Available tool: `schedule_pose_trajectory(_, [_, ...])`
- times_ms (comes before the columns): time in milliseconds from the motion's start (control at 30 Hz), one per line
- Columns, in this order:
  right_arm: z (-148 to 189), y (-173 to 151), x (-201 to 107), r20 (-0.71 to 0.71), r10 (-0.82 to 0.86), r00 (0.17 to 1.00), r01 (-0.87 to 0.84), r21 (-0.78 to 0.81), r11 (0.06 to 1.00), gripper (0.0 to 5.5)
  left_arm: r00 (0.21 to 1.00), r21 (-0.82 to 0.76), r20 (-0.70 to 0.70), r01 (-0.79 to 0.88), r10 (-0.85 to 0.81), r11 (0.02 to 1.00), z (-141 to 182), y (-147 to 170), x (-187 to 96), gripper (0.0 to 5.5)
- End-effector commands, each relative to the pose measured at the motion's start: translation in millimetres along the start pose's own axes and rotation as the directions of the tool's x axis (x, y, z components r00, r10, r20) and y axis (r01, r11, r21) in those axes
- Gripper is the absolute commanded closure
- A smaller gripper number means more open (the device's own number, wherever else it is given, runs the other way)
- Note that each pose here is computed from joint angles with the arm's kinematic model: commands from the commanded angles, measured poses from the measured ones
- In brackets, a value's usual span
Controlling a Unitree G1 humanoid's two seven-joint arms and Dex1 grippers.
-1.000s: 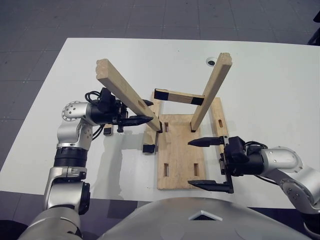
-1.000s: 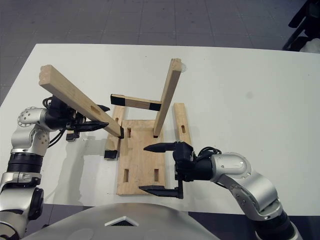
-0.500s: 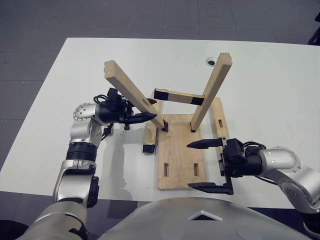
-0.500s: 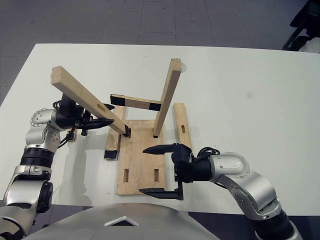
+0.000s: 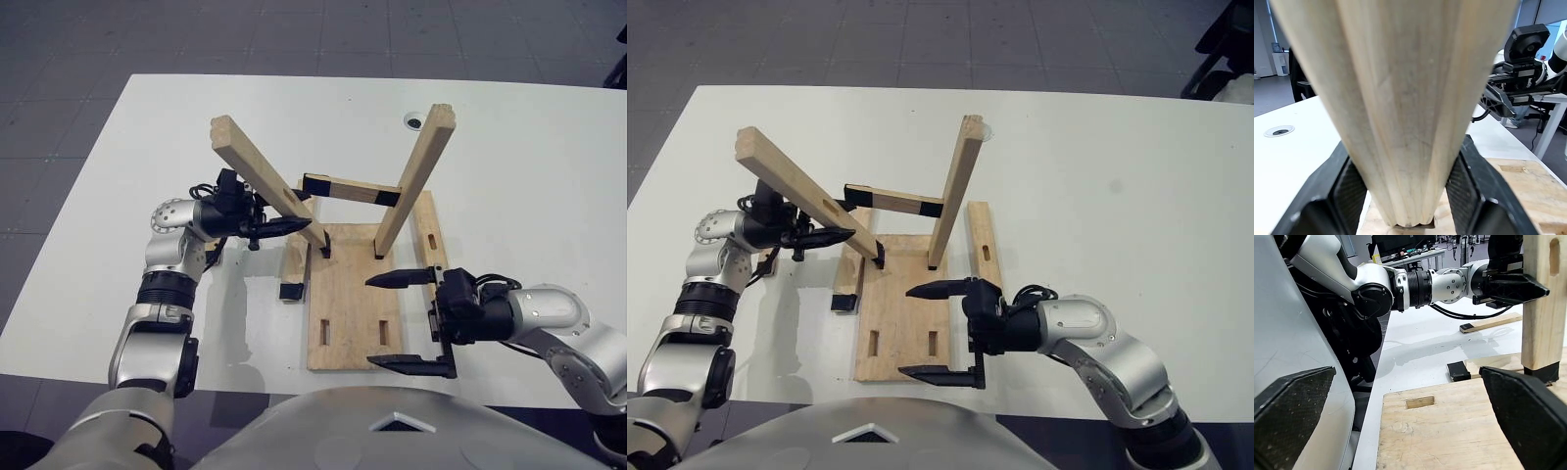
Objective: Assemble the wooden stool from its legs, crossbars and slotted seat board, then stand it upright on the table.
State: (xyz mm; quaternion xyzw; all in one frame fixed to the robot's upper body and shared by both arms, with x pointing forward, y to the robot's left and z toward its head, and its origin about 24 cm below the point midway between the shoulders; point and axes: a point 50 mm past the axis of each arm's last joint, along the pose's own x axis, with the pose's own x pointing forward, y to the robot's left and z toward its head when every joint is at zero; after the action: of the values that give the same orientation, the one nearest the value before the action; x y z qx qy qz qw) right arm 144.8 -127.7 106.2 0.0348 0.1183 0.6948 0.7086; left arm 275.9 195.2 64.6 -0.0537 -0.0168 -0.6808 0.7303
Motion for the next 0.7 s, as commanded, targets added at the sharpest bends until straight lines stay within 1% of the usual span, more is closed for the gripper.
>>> schedule_pose_trajectory(33, [3, -1, 0, 0.002, -0.015, 1.0, 0.015, -0.017, 1.0, 0.0, 0.997, -0.036, -0.07, 0.043, -0.045, 0.998, -5, -9, -3, 3.45])
schedule_pose_trajectory(267, [3, -2, 0, 0.005, -0.026, 1.0, 0.026, -0.024, 0.999, 0.0, 0.992, -0.053, -0.106, 0.057, -0.063, 0.997, 4, -10, -8, 3.45])
schedule_pose_trajectory(567, [4, -3, 0, 0.006, -0.043, 0.999, 0.043, -0.037, 0.998, 0.0, 0.995, -0.097, -0.097, -0.027, 0.018, 0.995, -21, -9, -6, 3.45])
schedule_pose_trajectory(700, [4, -3, -1, 0.005, -0.049, 0.999, 0.05, -0.045, 0.998, 0.0, 0.991, -0.132, -0.129, -0.058, 0.041, 0.99, -32, -9, -6, 3.45])
